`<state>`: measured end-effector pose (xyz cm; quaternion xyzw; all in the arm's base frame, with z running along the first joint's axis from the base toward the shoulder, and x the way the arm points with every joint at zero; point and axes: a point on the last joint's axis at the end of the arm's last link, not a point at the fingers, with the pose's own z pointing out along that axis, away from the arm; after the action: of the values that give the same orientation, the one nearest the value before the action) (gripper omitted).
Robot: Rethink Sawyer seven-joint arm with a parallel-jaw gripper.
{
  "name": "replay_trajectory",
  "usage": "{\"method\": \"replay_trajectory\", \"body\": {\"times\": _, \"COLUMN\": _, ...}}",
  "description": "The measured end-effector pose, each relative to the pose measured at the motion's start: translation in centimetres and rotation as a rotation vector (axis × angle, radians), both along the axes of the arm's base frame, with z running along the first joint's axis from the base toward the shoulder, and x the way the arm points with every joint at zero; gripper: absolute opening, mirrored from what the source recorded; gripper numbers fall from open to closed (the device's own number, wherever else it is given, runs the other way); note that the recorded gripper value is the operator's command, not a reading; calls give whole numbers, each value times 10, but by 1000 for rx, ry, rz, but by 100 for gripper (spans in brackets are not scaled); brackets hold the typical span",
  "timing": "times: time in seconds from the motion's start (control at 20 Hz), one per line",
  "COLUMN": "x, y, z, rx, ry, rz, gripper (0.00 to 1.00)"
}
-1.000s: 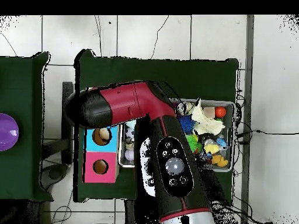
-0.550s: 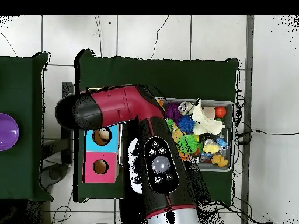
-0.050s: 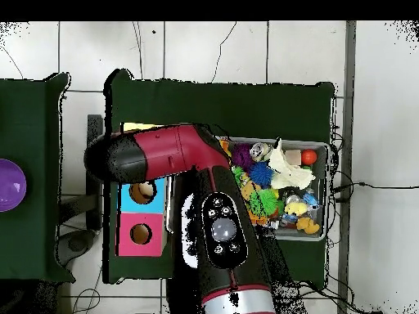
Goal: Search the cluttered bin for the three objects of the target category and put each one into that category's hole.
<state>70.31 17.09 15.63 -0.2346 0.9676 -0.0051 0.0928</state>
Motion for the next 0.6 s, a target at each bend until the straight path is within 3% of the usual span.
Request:
{"method": "replay_trajectory", "body": {"times": 0.35, "x": -9, "y": -6, "z": -20, "rx": -24, "ry": 36, "rz": -9, "gripper": 0}}
{"method": "replay_trajectory", "body": {"times": 0.6, "x": -13, "y": -4, "z": -29, "rx": -15, "ry": 58, "rz": -23, "gripper": 0}}
